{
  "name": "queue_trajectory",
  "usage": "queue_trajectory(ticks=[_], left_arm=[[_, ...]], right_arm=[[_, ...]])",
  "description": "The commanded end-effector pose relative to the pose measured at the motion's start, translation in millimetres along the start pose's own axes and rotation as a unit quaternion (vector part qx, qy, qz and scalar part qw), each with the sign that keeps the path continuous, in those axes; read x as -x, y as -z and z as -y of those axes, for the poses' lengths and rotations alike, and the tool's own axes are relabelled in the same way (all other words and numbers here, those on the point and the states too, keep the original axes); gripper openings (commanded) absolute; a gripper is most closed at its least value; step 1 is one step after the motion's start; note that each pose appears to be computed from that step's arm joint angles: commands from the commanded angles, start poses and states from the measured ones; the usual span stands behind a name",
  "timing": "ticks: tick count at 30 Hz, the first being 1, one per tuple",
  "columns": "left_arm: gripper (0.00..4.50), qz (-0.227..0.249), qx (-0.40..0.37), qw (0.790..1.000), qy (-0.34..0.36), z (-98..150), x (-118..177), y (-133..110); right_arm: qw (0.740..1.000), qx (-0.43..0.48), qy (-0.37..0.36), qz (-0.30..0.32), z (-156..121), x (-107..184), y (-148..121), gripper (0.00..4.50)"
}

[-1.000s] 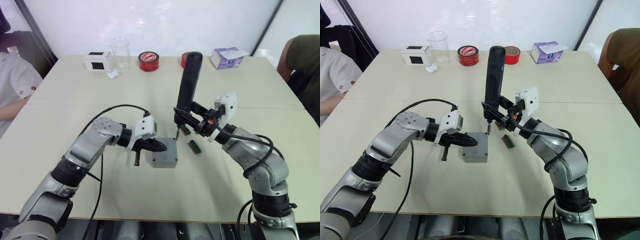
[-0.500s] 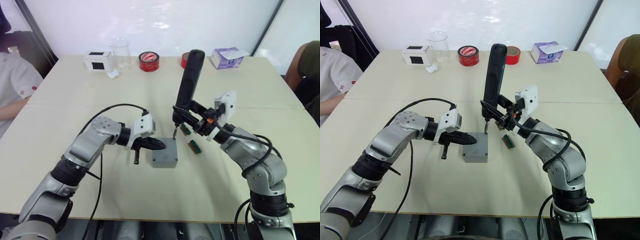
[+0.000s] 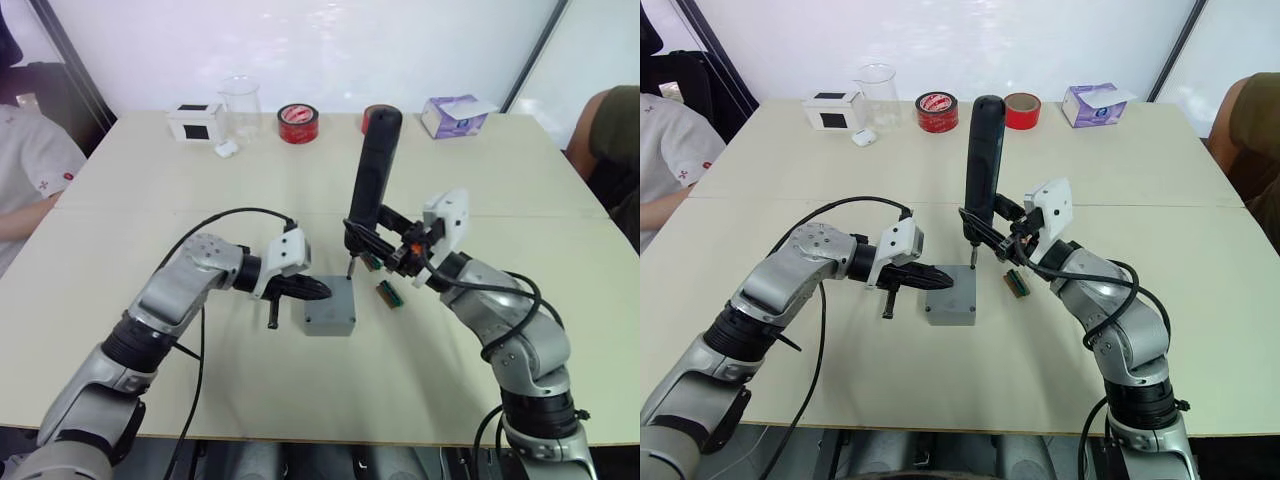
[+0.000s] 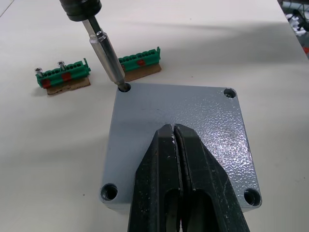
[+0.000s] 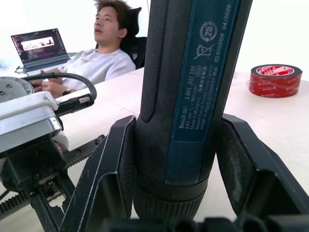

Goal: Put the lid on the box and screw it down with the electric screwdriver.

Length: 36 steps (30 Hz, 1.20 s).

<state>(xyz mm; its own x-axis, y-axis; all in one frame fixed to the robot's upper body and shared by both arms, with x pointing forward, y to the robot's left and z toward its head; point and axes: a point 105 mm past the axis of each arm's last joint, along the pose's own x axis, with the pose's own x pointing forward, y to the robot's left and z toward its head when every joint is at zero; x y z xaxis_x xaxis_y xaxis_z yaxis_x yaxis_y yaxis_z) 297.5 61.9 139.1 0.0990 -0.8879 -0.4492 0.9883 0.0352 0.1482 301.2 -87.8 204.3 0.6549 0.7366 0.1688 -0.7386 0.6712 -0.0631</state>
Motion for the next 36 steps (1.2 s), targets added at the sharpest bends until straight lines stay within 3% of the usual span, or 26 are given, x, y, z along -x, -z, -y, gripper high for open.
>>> queue_trajectory(ticks=[1,28,36], left_arm=[[0.0,-0.02,0.02,1.0,-0.001,5,1,14],[0.0,-0.023,0.031,0.999,-0.003,9,-3,18],[0.0,-0.023,0.033,0.999,-0.004,9,-6,21]], right_arm=[[1.0,0.002,-0.011,-0.018,-8,2,8,1.85],[0.993,0.002,0.018,-0.119,-2,6,60,1.85],[0.996,-0.009,0.011,-0.092,-7,8,54,1.85]])
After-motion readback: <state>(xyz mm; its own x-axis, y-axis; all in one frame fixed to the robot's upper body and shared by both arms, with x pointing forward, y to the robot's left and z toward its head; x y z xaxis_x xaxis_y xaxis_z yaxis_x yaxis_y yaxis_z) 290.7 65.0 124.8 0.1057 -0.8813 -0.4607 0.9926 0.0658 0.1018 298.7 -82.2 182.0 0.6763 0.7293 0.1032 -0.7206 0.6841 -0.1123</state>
